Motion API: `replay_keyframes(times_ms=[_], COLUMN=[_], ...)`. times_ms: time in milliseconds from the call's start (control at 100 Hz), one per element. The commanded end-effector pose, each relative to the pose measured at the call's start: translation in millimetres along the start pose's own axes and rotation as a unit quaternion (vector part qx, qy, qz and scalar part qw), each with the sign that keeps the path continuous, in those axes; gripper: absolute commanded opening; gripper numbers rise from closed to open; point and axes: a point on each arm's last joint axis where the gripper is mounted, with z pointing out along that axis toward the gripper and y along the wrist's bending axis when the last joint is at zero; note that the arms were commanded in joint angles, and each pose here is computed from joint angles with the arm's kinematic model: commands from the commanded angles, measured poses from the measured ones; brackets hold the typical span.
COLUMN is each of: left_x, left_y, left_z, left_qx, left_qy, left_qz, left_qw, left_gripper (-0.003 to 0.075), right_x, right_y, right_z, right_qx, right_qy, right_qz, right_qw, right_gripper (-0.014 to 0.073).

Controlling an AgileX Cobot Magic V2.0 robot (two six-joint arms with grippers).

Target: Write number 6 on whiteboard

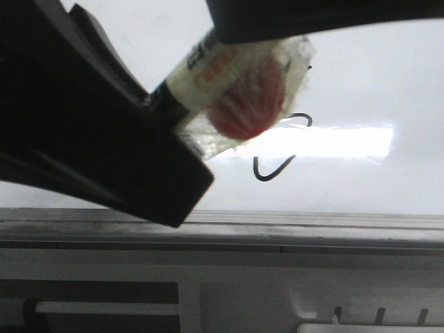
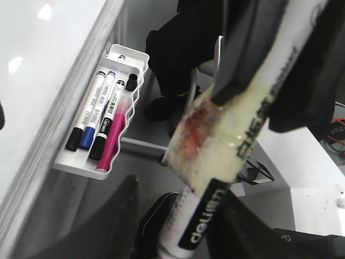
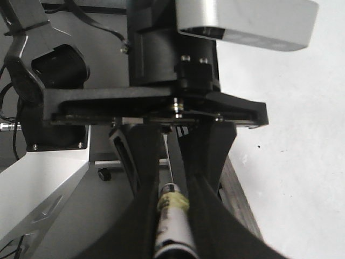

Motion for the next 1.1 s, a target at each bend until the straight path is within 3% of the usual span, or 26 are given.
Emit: replay_keyframes(times_ms=[0,180,330,420,550,730,990,1090], left_x=[-17.6,-17.9,-18.1,-18.3,-18.2,-18.3,-18.3,-18.3], left_y=[1.2,1.1,0.6,0.6,0.4,0.6,0.7,0.7], left_z=[-4.1,-4.1,-4.1,-4.2,-4.1,-4.2,-4.2,-4.2], left_qx=[-0.012,-0.011,-0.009,-0.009,-0.008,-0.009,-0.01,-0.01], left_qy=[-0.053,-0.055,-0.056,-0.057,-0.056,-0.057,-0.057,-0.057], left_qz=[-0.023,-0.025,-0.013,-0.014,-0.014,-0.014,-0.014,-0.014], left_qw=[0.998,0.998,0.998,0.998,0.998,0.998,0.998,0.998], left_gripper=[0.0184,0.018,0.0329,0.0358,0.0272,-0.0022,-0.0019,-0.0019], right_x=[-14.0,-11.7,-7.5,-5.6,-5.6,-5.7,-5.9,-5.6], right_y=[2.9,3.3,5.1,4.6,4.6,5.5,5.4,3.7], right_z=[-2.1,1.9,8.9,11.7,11.7,11.6,11.6,11.8], right_qx=[-0.027,-0.037,-0.06,-0.062,-0.062,-0.067,-0.066,-0.057], right_qy=[-0.029,-0.021,-0.009,-0.003,-0.003,-0.004,-0.004,-0.002], right_qz=[0.007,0.018,0.025,0.028,0.028,0.028,0.038,0.048], right_qw=[0.999,0.999,0.998,0.998,0.998,0.997,0.997,0.997], right_gripper=[-0.0064,-0.0064,-0.0064,-0.0064,-0.0064,-0.0064,-0.0062,0.002])
